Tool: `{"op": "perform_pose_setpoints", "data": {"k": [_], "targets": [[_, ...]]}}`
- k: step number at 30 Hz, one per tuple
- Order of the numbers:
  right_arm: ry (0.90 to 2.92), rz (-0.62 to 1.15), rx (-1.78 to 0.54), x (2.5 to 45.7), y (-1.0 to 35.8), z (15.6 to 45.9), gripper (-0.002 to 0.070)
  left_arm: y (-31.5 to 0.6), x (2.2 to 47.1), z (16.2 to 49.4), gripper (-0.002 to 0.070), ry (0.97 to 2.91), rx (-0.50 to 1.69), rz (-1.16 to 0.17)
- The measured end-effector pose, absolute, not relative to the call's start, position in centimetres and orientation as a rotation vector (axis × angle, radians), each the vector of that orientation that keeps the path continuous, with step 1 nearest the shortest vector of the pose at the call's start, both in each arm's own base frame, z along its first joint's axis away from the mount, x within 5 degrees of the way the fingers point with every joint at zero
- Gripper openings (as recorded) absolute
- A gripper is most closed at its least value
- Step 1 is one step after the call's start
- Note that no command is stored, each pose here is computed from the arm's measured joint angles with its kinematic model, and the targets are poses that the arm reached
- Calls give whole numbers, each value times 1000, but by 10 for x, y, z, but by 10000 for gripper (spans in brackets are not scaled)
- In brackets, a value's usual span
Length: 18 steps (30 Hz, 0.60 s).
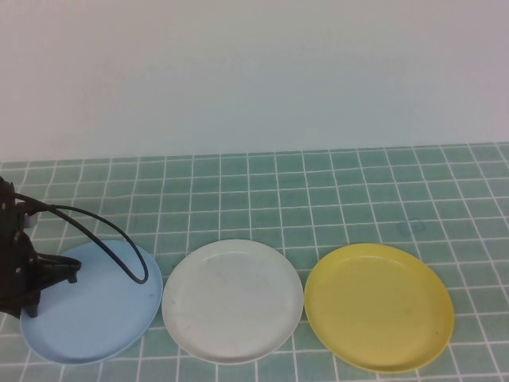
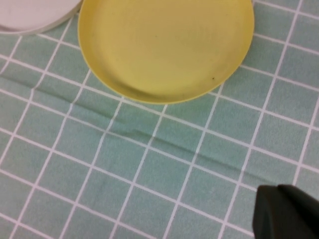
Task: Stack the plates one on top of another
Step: Pick up the blue plate
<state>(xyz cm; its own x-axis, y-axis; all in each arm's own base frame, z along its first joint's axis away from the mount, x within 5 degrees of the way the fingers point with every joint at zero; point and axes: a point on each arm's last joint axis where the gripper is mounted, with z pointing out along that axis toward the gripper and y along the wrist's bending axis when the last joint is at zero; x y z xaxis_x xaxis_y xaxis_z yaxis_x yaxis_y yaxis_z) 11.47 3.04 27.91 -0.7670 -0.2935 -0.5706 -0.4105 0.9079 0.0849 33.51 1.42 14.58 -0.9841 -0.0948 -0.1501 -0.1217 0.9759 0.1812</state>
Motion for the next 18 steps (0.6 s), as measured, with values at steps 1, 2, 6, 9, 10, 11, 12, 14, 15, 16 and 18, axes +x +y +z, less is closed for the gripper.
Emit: {"op": "perform_pose_setpoints", "data": {"k": [1, 2, 6, 9, 10, 11, 12, 14, 15, 16, 18], "targets": [[2499, 277, -503, 115, 31, 279, -2, 14, 335, 146, 71, 2982, -162, 289], [2499, 277, -503, 115, 31, 279, -2, 14, 335, 146, 69, 2984, -163, 289], [2498, 279, -502, 115, 31, 279, -2, 14, 334, 150, 53, 2974, -164, 288], [2498, 279, -502, 115, 31, 279, -2, 15, 333, 157, 43, 2961, -164, 293], [2498, 279, -502, 115, 31, 279, -2, 15, 332, 160, 40, 2954, -164, 296], [2498, 279, -502, 115, 31, 279, -2, 15, 331, 163, 38, 2947, -162, 298], [2498, 279, -502, 115, 31, 279, -2, 15, 332, 167, 36, 2937, -163, 299], [2498, 279, -502, 115, 31, 279, -2, 16, 335, 175, 43, 2913, -160, 305], [2498, 279, -502, 115, 31, 279, -2, 16, 336, 178, 35, 2904, -162, 304], [2498, 279, -502, 115, 31, 279, -2, 16, 337, 182, 29, 2894, -164, 304], [2498, 279, -502, 115, 31, 279, -2, 16, 338, 190, 22, 2877, -171, 305]]}}
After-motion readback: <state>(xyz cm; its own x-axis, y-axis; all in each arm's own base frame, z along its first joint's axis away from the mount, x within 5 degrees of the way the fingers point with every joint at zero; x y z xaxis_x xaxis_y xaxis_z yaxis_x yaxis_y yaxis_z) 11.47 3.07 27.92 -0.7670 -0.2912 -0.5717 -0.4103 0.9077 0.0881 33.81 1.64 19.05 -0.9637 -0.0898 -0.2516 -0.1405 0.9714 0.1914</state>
